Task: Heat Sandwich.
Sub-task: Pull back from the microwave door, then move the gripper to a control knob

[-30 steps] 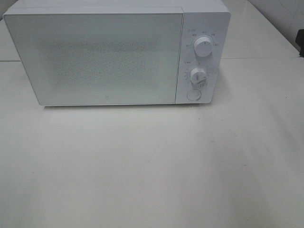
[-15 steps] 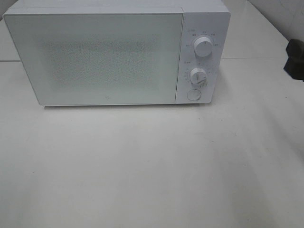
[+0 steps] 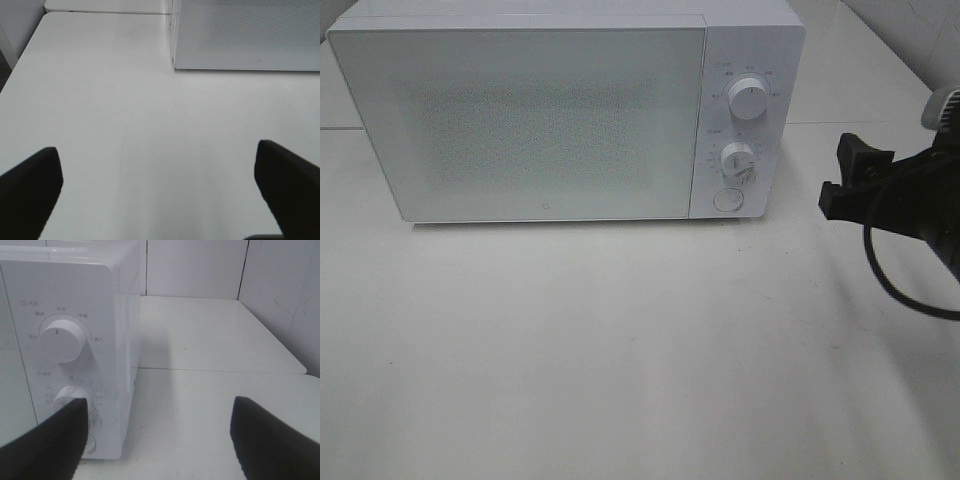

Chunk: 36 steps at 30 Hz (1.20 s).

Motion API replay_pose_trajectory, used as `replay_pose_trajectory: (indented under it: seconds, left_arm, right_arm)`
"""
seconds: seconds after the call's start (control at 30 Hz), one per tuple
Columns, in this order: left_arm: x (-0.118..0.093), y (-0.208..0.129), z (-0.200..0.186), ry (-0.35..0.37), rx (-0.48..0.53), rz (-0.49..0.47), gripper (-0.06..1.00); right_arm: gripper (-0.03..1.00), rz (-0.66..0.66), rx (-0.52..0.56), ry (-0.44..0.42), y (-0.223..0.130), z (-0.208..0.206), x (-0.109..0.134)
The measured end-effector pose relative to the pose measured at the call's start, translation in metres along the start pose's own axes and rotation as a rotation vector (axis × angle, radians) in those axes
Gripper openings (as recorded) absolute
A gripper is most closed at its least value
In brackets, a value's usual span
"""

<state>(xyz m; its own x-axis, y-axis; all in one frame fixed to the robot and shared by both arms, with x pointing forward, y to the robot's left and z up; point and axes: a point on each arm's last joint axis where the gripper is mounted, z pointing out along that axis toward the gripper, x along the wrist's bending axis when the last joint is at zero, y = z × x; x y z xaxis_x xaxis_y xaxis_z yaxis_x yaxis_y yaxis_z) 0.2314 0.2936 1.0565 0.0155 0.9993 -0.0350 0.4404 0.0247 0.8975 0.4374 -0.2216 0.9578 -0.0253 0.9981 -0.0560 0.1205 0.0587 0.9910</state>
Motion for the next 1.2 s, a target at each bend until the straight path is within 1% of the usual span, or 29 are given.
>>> replay_pose_trajectory:
  seconds: [0.03, 0.17, 0.2, 0.23, 0.33, 0.4, 0.5, 0.67, 0.8, 1.2]
  left_arm:
    - [0.000, 0.000, 0.000, 0.000, 0.000, 0.000, 0.99]
    - [0.000, 0.000, 0.000, 0.000, 0.000, 0.000, 0.99]
    - [0.000, 0.000, 0.000, 0.000, 0.000, 0.000, 0.99]
    - [0.000, 0.000, 0.000, 0.000, 0.000, 0.000, 0.99]
    - [0.000, 0.000, 0.000, 0.000, 0.000, 0.000, 0.99]
    - [0.000, 0.000, 0.000, 0.000, 0.000, 0.000, 0.99]
    - [0.000, 0.000, 0.000, 0.000, 0.000, 0.000, 0.99]
    - [0.000, 0.000, 0.000, 0.000, 0.000, 0.000, 0.99]
    - [0.000, 0.000, 0.000, 0.000, 0.000, 0.000, 0.99]
    - [0.000, 0.000, 0.000, 0.000, 0.000, 0.000, 0.99]
  right_arm:
    - [0.76, -0.017, 0.015, 0.002, -0.005, -0.001, 0.007]
    - [0.76, -0.033, 0.054, 0.015, -0.014, -0.003, 0.017]
    - [0.76, -0.044, 0.081, 0.023, -0.020, -0.002, 0.024]
    - [0.76, -0.044, 0.081, 0.023, -0.020, -0.002, 0.024]
    - [0.76, -0.055, 0.103, 0.046, -0.026, -0.003, 0.038]
    - [0.76, -0.052, 0.104, 0.047, -0.027, -0.003, 0.041]
    - [0.76, -0.036, 0.101, 0.047, -0.026, 0.002, 0.054]
    - [0.76, -0.017, 0.089, 0.040, -0.023, 0.012, 0.065]
    - [0.76, -0.023, 0.093, 0.039, -0.026, 0.016, 0.070]
    - [0.76, -0.023, 0.096, 0.036, -0.026, 0.017, 0.070]
